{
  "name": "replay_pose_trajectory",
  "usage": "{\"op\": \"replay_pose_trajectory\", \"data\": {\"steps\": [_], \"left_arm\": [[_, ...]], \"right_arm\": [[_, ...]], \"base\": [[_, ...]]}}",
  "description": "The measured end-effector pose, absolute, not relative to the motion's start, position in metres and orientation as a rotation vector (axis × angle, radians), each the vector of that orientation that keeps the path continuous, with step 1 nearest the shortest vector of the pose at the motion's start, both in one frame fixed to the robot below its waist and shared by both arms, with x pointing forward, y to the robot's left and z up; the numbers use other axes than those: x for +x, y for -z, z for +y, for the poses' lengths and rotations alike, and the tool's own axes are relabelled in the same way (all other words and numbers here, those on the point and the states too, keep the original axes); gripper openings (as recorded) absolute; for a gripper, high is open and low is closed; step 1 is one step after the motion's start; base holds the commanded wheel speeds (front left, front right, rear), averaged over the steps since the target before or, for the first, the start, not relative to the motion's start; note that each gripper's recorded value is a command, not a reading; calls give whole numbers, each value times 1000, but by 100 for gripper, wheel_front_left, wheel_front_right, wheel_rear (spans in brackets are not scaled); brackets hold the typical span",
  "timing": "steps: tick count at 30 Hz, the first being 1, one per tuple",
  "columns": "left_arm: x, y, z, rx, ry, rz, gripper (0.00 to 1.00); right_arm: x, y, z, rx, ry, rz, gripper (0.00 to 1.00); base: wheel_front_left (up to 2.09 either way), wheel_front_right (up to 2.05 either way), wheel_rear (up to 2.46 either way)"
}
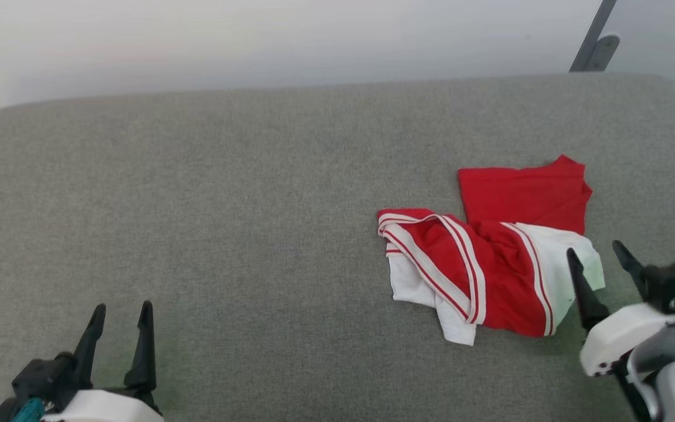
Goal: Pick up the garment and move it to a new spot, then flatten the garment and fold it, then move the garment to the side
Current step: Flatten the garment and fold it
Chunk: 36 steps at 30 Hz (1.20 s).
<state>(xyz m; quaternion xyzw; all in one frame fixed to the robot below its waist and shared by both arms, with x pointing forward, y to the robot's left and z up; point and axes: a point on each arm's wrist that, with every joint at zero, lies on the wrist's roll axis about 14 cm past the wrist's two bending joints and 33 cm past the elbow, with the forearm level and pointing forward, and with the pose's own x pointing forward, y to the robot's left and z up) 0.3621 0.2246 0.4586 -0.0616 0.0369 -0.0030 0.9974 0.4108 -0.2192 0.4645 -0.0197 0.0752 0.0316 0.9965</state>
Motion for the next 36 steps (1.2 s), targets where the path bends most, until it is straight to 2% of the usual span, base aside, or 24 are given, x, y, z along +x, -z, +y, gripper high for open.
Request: {"op": "replay_pose_trajectory", "data": {"steps": [8, 14, 19, 20, 21, 22, 23, 27, 36], "left_arm": [[386, -442, 209, -153, 39, 116, 100], [405, -425, 199, -168, 62, 152, 100], [411, -414, 200, -178, 57, 180, 100], [411, -412, 201, -180, 54, 184, 100], [412, -411, 201, -181, 55, 187, 100], [412, -410, 201, -180, 55, 189, 100], [413, -409, 200, -179, 57, 191, 100], [416, -409, 198, -178, 66, 191, 100], [431, -413, 182, -169, 135, 173, 100]], "right_arm": [[410, -406, -253, -218, -121, 649, 100], [416, -385, -262, -200, -116, 852, 100], [424, -371, -247, -178, -150, 902, 100], [425, -369, -245, -173, -153, 907, 85], [425, -368, -244, -172, -157, 909, 35], [425, -368, -244, -167, -156, 909, 14], [425, -368, -244, -152, -151, 905, 0], [426, -373, -253, -128, -115, 874, 0], [412, -409, -353, -92, 202, 757, 0]], "base": [[0, 0, 0], [0, 0, 0], [0, 0, 0], [0, 0, 0], [0, 0, 0], [0, 0, 0], [0, 0, 0], [0, 0, 0], [0, 0, 0]]}}
